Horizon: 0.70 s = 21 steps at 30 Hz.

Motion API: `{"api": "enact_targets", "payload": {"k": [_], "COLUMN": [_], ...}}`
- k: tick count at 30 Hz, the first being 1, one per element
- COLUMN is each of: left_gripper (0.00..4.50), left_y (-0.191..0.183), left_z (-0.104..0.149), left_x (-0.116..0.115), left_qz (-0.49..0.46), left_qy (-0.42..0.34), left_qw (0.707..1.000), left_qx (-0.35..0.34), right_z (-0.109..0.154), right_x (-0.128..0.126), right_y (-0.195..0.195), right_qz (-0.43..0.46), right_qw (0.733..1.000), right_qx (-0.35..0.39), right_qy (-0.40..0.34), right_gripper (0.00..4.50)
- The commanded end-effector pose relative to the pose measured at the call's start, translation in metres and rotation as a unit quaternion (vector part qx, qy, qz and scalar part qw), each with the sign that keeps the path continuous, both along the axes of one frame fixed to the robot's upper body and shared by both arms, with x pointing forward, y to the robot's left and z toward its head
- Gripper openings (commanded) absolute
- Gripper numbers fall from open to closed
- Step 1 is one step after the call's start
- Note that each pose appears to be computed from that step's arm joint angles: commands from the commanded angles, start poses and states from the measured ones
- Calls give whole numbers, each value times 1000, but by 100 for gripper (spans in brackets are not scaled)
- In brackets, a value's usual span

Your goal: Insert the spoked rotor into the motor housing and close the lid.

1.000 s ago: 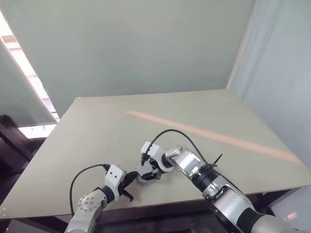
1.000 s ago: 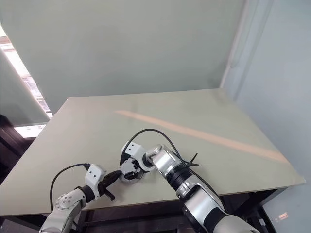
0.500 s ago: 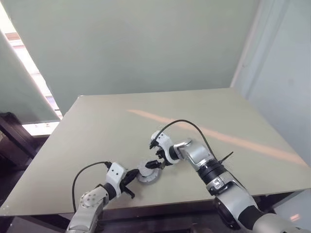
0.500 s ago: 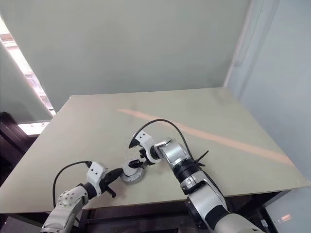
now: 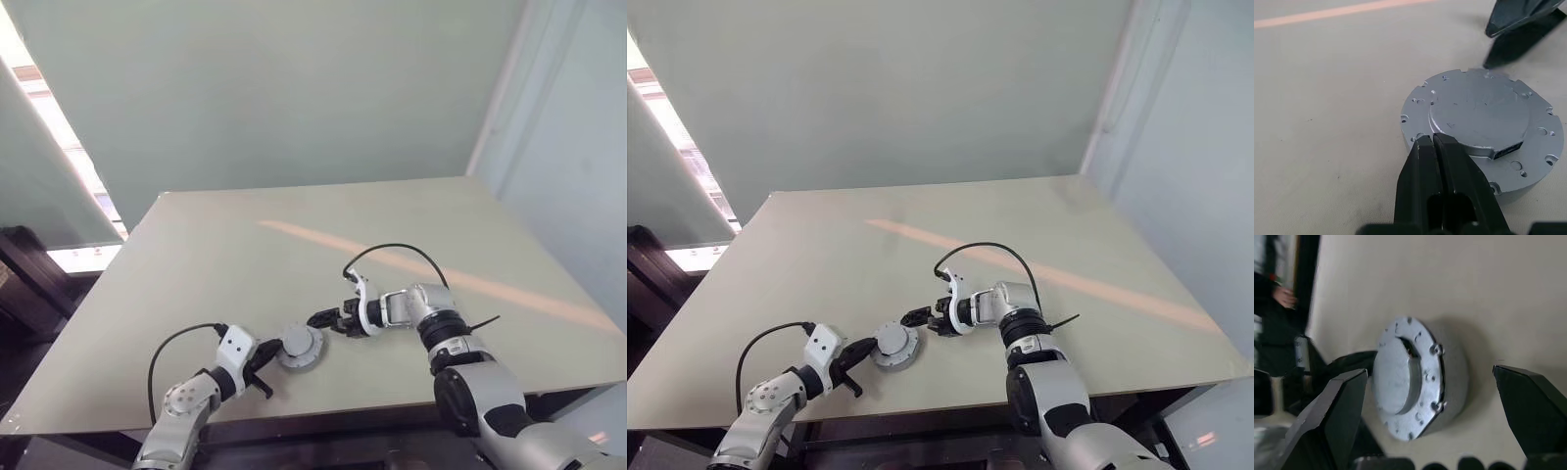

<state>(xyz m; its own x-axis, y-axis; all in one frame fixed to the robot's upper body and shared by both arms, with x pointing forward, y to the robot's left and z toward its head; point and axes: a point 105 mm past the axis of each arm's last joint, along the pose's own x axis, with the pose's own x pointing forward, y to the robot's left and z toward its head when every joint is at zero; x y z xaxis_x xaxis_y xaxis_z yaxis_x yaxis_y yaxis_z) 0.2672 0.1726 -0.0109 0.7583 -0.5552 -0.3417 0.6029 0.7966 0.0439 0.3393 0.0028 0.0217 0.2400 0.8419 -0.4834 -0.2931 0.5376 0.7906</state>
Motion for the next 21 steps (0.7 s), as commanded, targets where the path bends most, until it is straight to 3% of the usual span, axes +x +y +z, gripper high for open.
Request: {"api": "enact_targets", "payload": {"k": [1,8,21], "left_gripper": [0,0,0], "left_y": [-6,-5,-3], "left_z": [-22,-21,-20], "left_x": [-12,-12,-14], "left_qz": [-21,-24,-21], "left_qy": [46,47,48], "left_qw": [999,998,998], "left_qx": [15,18,20], "right_z": [1,-13,-10], "right_x": [0,-12,-29], "right_y": [-2,0,28], "right_qz": [-26,-50,-22], "right_qw": [998,992,987], "right_qx": [34,63,102], "right_qy": [36,97,126], "right_gripper": [449,449,449]}}
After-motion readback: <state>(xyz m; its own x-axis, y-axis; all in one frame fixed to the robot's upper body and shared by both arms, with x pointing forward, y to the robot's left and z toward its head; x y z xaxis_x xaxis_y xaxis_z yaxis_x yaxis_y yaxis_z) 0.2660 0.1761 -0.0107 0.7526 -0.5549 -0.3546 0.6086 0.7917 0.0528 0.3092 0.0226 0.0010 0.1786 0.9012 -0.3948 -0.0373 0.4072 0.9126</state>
